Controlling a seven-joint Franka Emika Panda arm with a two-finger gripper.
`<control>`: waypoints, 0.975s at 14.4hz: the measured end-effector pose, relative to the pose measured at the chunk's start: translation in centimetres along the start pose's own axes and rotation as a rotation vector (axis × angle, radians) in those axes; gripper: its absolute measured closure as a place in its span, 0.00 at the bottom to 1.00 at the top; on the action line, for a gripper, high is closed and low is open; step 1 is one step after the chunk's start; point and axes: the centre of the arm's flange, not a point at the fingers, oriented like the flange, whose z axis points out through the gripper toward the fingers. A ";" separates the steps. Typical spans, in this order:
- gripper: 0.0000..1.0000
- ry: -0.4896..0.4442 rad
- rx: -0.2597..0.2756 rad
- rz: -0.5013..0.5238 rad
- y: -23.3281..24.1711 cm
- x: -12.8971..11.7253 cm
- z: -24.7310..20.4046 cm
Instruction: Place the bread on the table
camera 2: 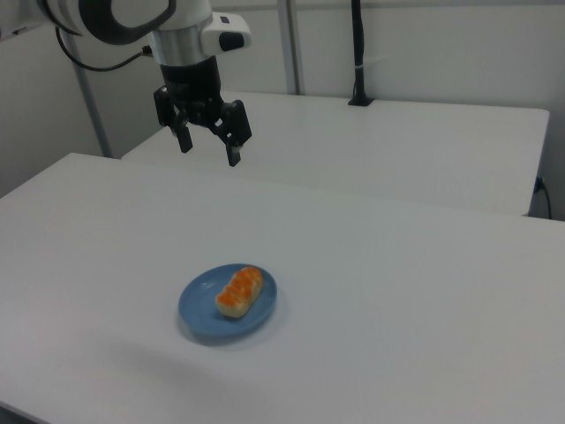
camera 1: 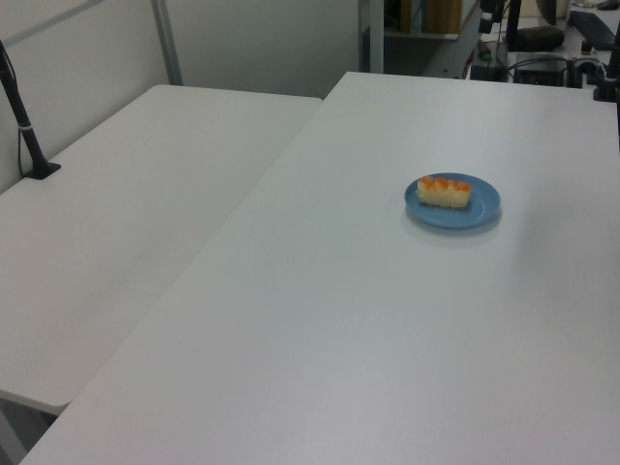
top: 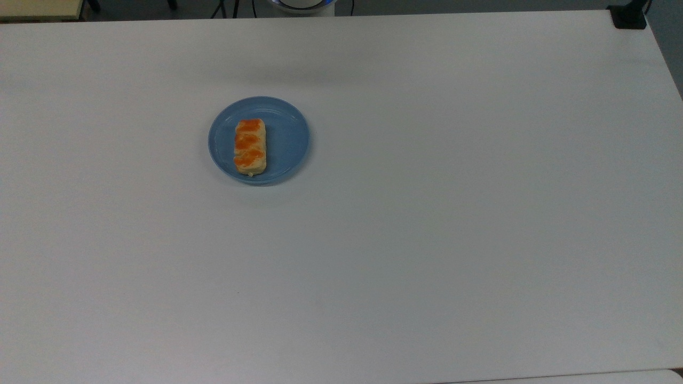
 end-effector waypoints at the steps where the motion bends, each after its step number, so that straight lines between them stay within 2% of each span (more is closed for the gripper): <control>1: 0.00 -0.001 0.000 0.000 0.0 0.0 0.1; 14: 0.00 -0.005 0.000 -0.005 -0.1 0.2 0.4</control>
